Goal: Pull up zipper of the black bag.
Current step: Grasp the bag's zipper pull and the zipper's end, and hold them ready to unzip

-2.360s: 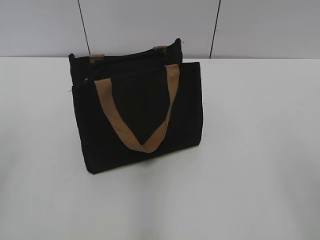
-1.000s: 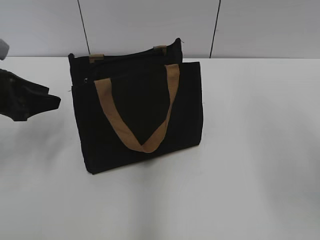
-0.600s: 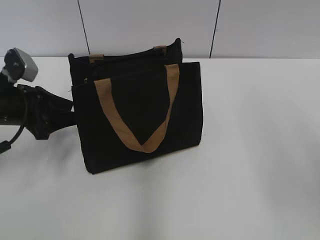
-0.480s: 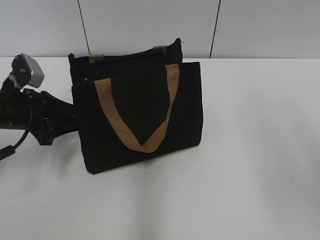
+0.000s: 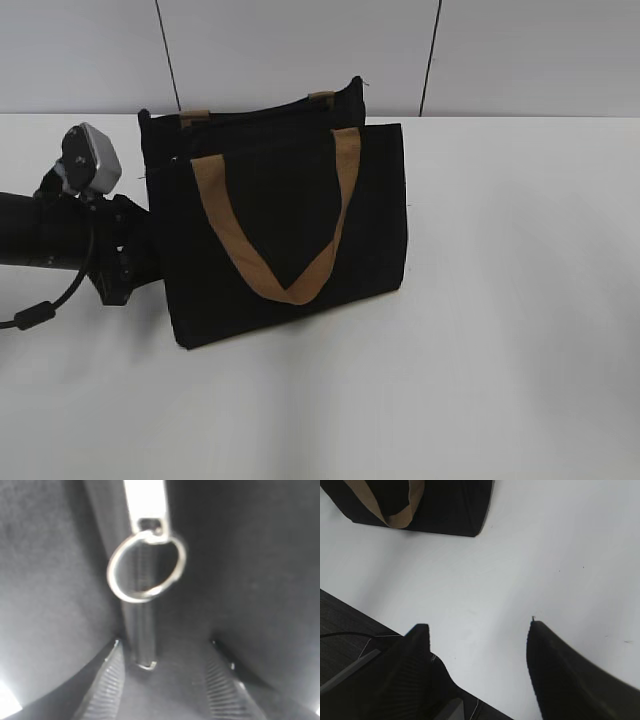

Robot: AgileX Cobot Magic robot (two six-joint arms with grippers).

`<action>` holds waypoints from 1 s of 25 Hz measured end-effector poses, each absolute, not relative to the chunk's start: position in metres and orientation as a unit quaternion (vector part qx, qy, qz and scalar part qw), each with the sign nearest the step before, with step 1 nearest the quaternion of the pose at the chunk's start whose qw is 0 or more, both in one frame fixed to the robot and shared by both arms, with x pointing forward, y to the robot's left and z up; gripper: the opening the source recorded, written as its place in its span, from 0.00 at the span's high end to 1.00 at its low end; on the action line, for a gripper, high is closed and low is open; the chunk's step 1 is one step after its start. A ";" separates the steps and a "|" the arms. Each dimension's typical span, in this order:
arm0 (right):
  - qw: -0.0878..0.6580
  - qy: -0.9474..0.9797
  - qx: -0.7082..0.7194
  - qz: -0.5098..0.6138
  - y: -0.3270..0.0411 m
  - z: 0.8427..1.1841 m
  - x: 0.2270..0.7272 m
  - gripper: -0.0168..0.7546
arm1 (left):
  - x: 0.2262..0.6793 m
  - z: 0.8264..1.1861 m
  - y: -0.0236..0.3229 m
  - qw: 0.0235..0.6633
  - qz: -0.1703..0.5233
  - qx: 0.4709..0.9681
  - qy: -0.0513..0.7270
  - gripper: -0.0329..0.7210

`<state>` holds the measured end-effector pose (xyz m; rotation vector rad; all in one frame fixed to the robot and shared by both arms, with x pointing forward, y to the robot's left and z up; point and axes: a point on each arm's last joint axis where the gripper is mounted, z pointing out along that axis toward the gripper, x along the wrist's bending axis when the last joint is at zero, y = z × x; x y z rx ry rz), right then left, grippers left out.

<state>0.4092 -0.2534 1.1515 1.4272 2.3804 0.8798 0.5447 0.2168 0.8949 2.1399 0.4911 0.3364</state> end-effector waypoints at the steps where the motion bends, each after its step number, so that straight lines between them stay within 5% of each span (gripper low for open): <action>1: 0.115 0.812 0.487 0.300 -0.253 1.152 0.409 0.38 | 0.545 0.895 0.217 0.443 0.138 0.864 0.198 0.43; 8: 0.115 0.812 0.487 0.300 -0.253 1.152 0.409 0.38 | 0.546 0.896 0.217 0.442 0.139 0.864 0.197 0.47; 14: 0.120 0.810 0.487 0.303 -0.253 1.152 0.410 0.38 | 0.546 0.896 0.217 0.444 0.134 0.861 0.207 0.86; 25: 0.141 0.810 0.462 0.332 -0.250 1.159 0.422 0.38 | 0.547 0.942 0.227 0.417 0.207 0.849 0.248 0.92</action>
